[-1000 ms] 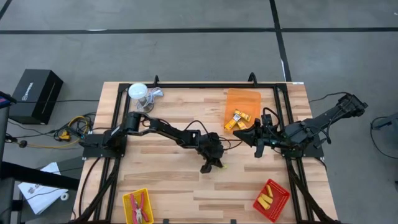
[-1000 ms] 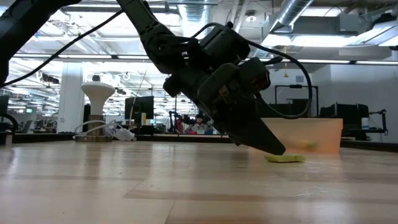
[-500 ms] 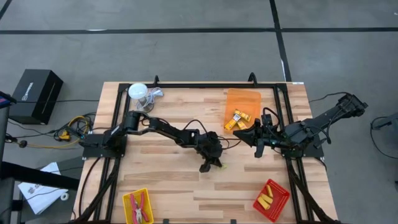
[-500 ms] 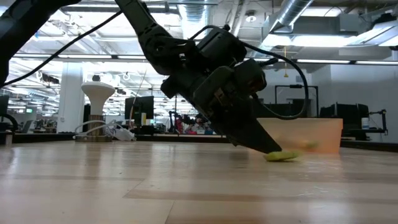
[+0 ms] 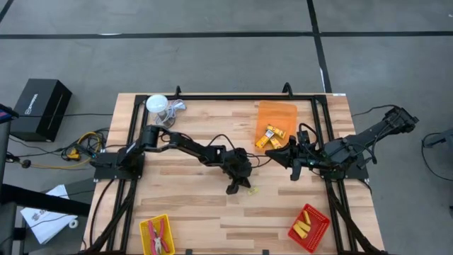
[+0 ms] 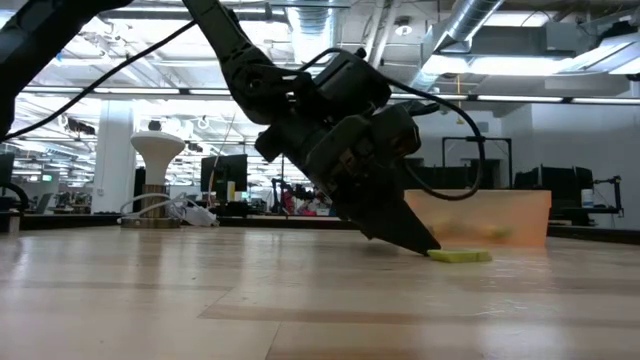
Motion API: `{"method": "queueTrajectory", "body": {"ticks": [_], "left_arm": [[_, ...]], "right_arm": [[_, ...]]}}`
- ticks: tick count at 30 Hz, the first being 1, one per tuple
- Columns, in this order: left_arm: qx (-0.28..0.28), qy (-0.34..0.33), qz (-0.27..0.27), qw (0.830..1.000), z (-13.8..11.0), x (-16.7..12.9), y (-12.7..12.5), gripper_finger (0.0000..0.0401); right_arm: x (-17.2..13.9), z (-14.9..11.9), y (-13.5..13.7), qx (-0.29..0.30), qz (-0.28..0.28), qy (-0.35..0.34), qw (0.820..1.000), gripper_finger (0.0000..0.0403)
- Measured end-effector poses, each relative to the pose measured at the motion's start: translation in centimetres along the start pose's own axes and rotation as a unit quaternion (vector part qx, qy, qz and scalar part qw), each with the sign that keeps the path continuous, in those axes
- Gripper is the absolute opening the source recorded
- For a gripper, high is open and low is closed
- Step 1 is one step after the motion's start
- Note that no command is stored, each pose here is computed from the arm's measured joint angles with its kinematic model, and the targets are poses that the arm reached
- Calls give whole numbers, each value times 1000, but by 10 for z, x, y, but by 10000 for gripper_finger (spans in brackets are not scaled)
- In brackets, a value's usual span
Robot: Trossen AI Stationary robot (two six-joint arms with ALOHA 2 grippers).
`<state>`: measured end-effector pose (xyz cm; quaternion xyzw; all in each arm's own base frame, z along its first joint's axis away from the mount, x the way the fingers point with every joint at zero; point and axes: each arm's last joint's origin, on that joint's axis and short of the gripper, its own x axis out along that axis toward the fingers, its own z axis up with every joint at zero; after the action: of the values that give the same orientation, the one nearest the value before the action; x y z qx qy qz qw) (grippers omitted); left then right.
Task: Pick & Place School Supplies
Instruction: Put the eraser into the red bin
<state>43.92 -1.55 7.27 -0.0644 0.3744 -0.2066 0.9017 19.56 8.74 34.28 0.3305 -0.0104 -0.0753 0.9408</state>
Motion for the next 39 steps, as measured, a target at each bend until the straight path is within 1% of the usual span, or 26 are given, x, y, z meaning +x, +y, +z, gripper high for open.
{"method": "queueTrajectory", "body": {"ticks": [3, 6, 11, 16, 27, 32, 39], "left_arm": [[-17, -17, -10, 1000, 4, -2, 1, 0], [-21, -43, -12, 999, 11, -4, -2, 0], [-16, -64, -17, 998, 21, -3, -8, 0], [-10, -64, -35, 997, 21, -1, -14, 0], [-11, -43, -44, 998, 14, 7, -19, 0], [-12, -41, -45, 998, 12, 8, -15, 0], [-20, -37, -34, 999, 10, 2, -1, 0]], "right_arm": [[0, 0, 0, 0, 0, 0, 1000, 0], [0, 0, 0, 0, 0, 0, 1000, 0], [0, 0, 0, 0, 0, 0, 1000, 0], [0, 0, 0, -1, -1, 1, 1000, 0], [0, 0, 0, -1, -1, 1, 1000, 0], [0, 0, 0, -1, -2, 1, 1000, 0], [0, 0, 0, 0, -1, 0, 1000, 0]]}}
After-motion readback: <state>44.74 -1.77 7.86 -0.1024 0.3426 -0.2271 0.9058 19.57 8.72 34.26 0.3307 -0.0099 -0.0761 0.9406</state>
